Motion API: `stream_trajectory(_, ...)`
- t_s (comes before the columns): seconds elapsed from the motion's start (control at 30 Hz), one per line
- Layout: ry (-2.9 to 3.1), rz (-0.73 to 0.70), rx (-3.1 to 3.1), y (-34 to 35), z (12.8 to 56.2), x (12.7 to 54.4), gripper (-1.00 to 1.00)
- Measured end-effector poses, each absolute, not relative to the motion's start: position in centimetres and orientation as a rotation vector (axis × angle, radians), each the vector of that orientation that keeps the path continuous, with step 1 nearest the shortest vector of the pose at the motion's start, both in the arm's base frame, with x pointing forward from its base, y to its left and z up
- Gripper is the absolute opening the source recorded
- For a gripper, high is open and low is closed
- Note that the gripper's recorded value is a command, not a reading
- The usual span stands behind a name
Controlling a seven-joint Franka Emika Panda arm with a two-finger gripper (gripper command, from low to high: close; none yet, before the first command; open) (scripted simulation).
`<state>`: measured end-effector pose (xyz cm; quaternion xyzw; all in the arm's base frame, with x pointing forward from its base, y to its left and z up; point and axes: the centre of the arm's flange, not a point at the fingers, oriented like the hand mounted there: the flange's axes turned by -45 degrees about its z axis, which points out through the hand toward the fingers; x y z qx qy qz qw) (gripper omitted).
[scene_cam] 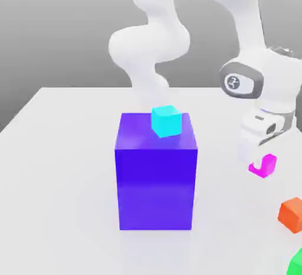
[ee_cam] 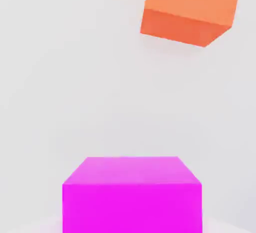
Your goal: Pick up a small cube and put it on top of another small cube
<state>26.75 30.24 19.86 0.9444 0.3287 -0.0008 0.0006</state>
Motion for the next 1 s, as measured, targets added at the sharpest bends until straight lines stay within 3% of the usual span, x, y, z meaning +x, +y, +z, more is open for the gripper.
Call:
stream_trajectory(0.53,1.018,-0.002,2.974,30.2,24.0,48.6,-1.0)
stream_trajectory(0.63,1.013,-0.001,2.976,29.8,20.5,49.9,-1.0)
stream_trajectory(0.67,1.013,-0.001,2.976,29.7,19.0,49.9,1.0)
stream_trajectory(0.87,1.013,0.0,2.975,29.7,18.2,49.9,1.0)
stream_trajectory(1.0,1.012,0.0,2.974,29.7,22.8,50.0,1.0)
